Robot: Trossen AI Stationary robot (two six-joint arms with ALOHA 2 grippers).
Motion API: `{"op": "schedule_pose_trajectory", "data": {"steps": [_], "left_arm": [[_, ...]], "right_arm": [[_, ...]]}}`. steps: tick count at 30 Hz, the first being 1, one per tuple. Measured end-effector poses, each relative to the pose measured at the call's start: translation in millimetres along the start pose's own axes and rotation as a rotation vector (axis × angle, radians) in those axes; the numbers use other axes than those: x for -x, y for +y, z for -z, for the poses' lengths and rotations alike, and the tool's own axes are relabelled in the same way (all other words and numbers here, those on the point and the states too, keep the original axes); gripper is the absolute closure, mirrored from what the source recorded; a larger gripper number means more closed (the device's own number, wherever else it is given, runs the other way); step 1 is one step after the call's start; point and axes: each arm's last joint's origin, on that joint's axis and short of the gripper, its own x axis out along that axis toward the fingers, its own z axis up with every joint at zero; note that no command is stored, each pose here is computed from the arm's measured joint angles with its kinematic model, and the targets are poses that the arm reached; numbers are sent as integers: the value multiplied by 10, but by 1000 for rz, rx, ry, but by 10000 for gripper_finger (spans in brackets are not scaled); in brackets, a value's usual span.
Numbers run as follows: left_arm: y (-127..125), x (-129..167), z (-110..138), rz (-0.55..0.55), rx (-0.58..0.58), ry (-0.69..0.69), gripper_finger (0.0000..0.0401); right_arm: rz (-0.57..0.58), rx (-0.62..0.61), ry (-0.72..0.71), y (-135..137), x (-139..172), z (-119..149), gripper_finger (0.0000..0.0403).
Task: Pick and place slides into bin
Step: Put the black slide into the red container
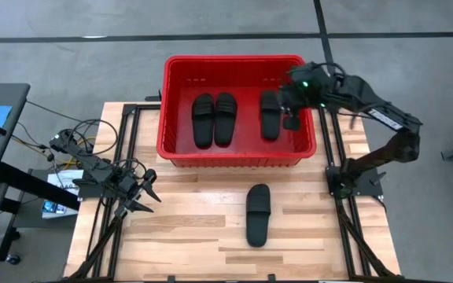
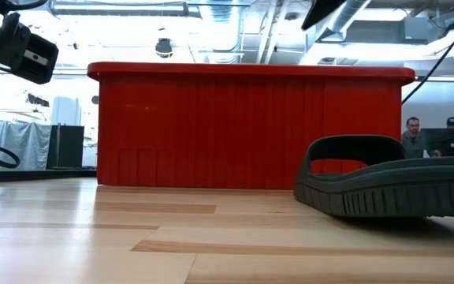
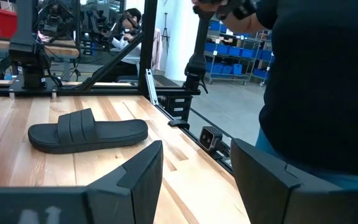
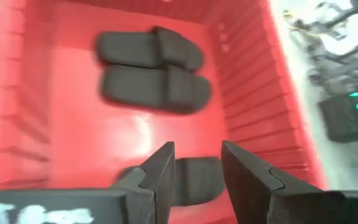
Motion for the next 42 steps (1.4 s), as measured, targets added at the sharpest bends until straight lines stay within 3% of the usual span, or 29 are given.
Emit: {"op": "schedule_pose_trajectory", "data": {"steps": [8,20,35,42], "left_arm": [[0,0,-1,0,0,0,223],[0,0,0,0,0,-1,223],[0,0,0,0,0,0,223],[0,0,-1,0,0,-1,223]], "right_arm": [[-197,-108,-56,599,429,-198,282],[-247,-223,-43,1778,813,-364,292],[-285,-216,129,3334,631,-346,292],[-320,-194,146,3909,435,-313,292]]}}
